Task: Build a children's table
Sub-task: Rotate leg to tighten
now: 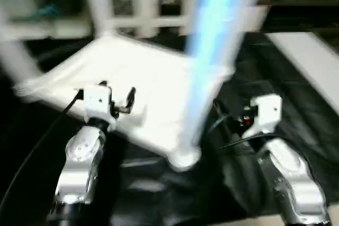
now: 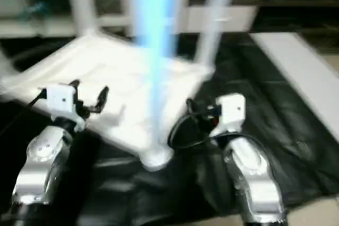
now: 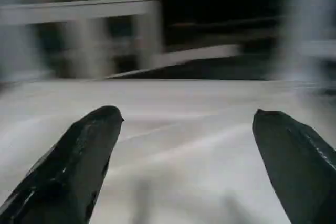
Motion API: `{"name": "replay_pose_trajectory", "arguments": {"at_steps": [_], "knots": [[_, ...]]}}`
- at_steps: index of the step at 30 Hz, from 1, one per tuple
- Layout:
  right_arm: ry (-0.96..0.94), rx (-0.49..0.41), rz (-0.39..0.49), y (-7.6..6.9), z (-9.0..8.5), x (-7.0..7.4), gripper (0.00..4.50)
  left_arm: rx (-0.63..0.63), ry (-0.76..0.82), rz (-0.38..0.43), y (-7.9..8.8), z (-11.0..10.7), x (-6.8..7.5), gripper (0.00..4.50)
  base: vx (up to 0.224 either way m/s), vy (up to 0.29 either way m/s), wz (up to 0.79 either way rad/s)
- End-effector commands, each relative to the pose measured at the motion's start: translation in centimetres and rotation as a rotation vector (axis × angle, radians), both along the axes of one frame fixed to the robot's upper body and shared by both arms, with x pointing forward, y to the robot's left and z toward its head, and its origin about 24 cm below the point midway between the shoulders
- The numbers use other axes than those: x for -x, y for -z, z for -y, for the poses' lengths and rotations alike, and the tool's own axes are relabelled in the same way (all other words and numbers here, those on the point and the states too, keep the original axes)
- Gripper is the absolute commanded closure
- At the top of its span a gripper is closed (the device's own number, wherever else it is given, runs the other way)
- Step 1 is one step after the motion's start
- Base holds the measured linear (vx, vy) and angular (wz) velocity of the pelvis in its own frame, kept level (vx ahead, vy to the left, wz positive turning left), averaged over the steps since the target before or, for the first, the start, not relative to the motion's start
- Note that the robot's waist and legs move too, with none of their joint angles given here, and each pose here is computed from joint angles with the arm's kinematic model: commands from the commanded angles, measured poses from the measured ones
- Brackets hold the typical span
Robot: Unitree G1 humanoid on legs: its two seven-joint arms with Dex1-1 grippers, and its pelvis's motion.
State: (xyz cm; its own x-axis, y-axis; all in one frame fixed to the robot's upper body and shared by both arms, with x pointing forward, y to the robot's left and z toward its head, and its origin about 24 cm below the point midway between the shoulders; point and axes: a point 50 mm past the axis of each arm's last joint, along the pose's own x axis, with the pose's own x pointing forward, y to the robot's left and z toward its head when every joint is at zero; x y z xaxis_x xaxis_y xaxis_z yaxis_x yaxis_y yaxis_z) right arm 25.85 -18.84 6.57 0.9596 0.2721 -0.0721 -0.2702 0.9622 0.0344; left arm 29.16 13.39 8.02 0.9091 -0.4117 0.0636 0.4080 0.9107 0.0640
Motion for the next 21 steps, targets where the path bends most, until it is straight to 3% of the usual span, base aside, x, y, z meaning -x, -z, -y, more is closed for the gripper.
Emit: {"name": "replay_pose_trajectory", "arguments": {"at_steps": [1,3,5,9,13,17,21], "knots": [[-0.100,-0.030,0.055,-1.3,-1.2,-0.2,1.15,-0.001,0.179,-0.015,0.4,-0.5,0.9,0.03,0.051,0.021,0.16],[-0.136,-0.030,0.057,-1.5,-1.0,-0.1,1.15,-0.059,0.283,-0.057,1.0,-0.7,1.1,0.03,-0.226,0.060,-0.38],[-0.184,-0.023,0.059,-1.8,-0.4,0.1,1.15,-0.203,0.409,-0.138,1.7,-1.5,0.7,0.03,-0.270,0.045,-0.46],[-0.254,0.011,0.053,-2.0,0.2,0.4,1.15,-0.347,0.516,-0.208,1.8,-2.8,0.3,0.03,-0.051,0.001,-0.01],[-0.440,0.066,0.002,-2.1,0.4,1.5,1.15,-0.549,0.673,-0.319,1.7,-4.8,-0.3,0.03,-0.026,0.028,0.03],[-0.569,0.088,-0.078,-1.5,0.4,2.3,1.15,-0.579,0.741,-0.370,0.9,-5.2,-1.4,0.03,0.000,0.000,0.00],[-0.611,0.100,-0.092,-1.4,0.2,2.5,1.15,-0.583,0.805,-0.409,0.8,-4.8,-1.6,0.03,0.000,0.000,0.00]]}}
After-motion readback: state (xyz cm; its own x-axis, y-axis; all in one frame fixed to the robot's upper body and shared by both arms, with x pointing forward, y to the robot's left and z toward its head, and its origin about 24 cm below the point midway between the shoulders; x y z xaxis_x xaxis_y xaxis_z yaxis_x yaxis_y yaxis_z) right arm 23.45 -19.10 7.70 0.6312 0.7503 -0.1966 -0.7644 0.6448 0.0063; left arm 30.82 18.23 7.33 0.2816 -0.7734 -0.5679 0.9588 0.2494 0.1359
